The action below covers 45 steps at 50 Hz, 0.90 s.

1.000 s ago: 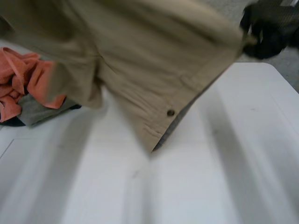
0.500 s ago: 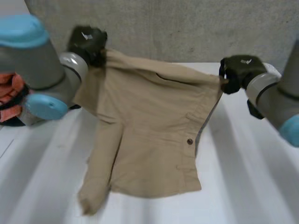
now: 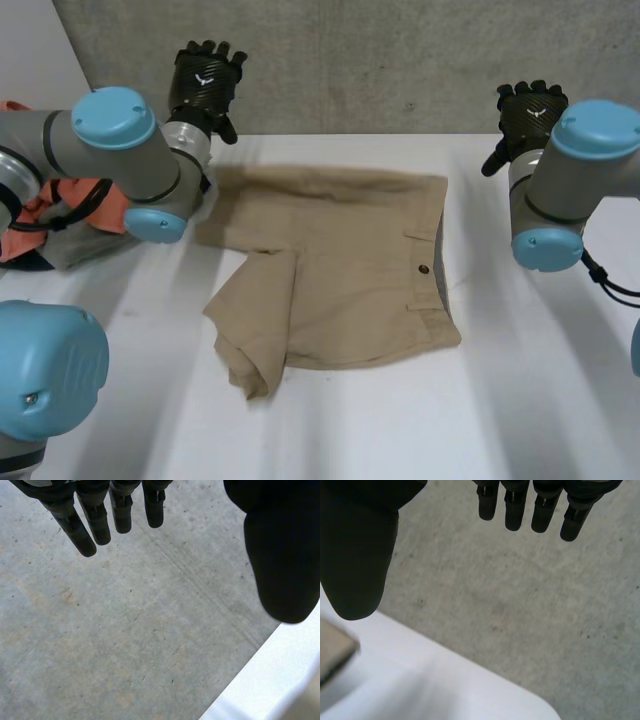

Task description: Fold the laundry.

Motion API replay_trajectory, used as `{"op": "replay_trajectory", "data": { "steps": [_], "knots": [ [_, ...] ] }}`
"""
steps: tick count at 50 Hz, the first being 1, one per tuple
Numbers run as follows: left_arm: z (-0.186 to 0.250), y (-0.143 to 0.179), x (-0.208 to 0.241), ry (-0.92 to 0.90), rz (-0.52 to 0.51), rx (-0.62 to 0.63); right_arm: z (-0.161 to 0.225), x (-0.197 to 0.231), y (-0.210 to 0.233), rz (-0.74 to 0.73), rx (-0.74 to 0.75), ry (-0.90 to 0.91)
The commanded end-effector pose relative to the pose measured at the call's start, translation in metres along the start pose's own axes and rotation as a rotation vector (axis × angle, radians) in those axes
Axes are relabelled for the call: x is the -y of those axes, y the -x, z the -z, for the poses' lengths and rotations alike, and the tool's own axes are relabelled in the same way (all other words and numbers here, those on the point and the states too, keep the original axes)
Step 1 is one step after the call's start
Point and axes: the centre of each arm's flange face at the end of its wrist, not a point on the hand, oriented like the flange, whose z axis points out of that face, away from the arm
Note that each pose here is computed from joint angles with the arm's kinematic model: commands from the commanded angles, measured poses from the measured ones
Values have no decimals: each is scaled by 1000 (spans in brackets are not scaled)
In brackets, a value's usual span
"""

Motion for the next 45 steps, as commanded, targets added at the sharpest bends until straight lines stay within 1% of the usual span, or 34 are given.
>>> {"op": "replay_trajectory", "data": {
  "steps": [1,3,6,7,8,10,11,12,15,16,18,19,22,23,26,27,29,30,35,37,41,42,45],
  "knots": [
    [20,19,14,125,-53,77,17,19,-8,31,89,158],
    [31,19,19,164,-67,73,26,29,-10,42,123,179],
    [61,13,33,235,-78,24,51,39,-8,89,225,257],
    [69,10,36,249,-78,3,59,41,-7,105,256,279],
    [88,3,42,277,-79,-47,76,41,-4,134,323,326],
    [108,-5,47,304,-77,-105,95,42,0,166,389,367],
    [118,-9,50,317,-71,-133,104,40,1,181,417,392],
    [140,-17,55,346,-63,-191,124,37,5,208,480,439],
    [173,-30,62,380,-49,-280,150,28,10,235,552,497],
    [194,-39,67,397,-37,-333,165,23,14,247,587,516],
    [213,-49,72,403,-23,-379,177,18,17,248,613,520],
    [231,-61,77,403,-5,-428,188,12,21,246,639,523],
    [251,-82,81,401,25,-486,204,1,26,248,664,523],
    [261,-95,79,413,39,-505,213,-7,30,252,678,517],
    [269,-112,71,440,44,-498,226,-21,39,266,692,483],
    [269,-121,62,458,35,-468,228,-24,41,269,692,470],
    [266,-126,54,474,16,-432,233,-30,44,273,695,458],
    [261,-130,45,498,-5,-388,236,-34,47,278,694,438],
    [252,-133,20,582,-75,-285,244,-44,56,293,692,394],
    [248,-129,19,589,-91,-254,244,-47,57,301,684,382],
    [227,-103,7,612,-125,-144,238,-51,57,336,639,348],
    [217,-90,-1,614,-154,-108,236,-52,56,355,620,334],
    [199,-68,-17,617,-215,-46,234,-52,56,371,608,318]
  ]
}}
